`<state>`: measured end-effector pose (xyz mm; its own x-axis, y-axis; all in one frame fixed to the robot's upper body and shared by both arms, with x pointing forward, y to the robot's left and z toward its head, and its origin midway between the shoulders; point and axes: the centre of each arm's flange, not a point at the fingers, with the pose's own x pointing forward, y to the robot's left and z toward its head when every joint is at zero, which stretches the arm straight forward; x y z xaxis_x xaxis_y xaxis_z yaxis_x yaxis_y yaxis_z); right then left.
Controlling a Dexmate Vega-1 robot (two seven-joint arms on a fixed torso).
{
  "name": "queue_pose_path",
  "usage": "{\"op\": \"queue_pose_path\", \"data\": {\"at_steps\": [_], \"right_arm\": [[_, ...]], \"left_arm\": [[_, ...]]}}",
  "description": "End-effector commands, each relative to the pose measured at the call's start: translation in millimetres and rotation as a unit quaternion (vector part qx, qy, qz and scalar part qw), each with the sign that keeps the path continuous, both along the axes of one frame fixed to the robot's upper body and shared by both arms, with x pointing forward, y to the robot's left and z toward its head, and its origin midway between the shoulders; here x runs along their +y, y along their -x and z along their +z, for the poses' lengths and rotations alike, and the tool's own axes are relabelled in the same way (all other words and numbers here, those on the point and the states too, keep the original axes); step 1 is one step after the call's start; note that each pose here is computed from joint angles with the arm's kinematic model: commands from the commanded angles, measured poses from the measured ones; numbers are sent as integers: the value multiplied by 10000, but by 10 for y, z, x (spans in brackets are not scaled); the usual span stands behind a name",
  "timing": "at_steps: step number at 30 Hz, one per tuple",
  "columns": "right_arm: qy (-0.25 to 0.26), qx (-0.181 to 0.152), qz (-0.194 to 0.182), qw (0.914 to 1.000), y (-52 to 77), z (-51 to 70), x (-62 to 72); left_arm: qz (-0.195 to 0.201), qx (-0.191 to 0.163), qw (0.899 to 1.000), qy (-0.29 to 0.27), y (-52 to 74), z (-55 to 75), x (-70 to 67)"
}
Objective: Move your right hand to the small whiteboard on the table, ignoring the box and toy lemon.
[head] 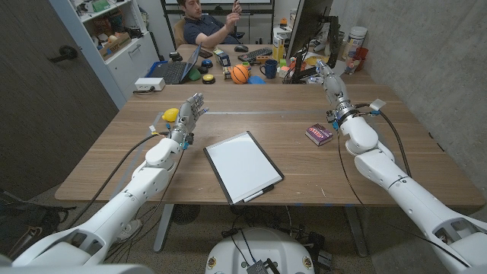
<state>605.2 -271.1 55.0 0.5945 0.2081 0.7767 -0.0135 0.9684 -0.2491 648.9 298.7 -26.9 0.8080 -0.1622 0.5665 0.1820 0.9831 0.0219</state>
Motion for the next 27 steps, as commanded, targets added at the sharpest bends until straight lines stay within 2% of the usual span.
{"op": "queue_pose_path", "data": {"at_steps": [1, 6, 16, 21, 27], "right_arm": [[672, -575, -162, 9960, 257, 247, 282], [991, -663, -284, 9925, 304, 256, 400], [1461, -1052, -548, 9821, 372, 243, 579], [1736, -1251, -666, 9746, 419, 227, 663], [2158, -1502, -897, 9607, 502, 211, 768]], "left_arm": [[22, -38, 10000, 15, 19, 12, 49], [34, -38, 10000, 21, 21, 10, 64], [52, -39, 10000, 16, 26, 9, 74], [52, -35, 10000, 7, 26, 11, 69], [38, -31, 10000, 14, 27, 12, 51]]}}
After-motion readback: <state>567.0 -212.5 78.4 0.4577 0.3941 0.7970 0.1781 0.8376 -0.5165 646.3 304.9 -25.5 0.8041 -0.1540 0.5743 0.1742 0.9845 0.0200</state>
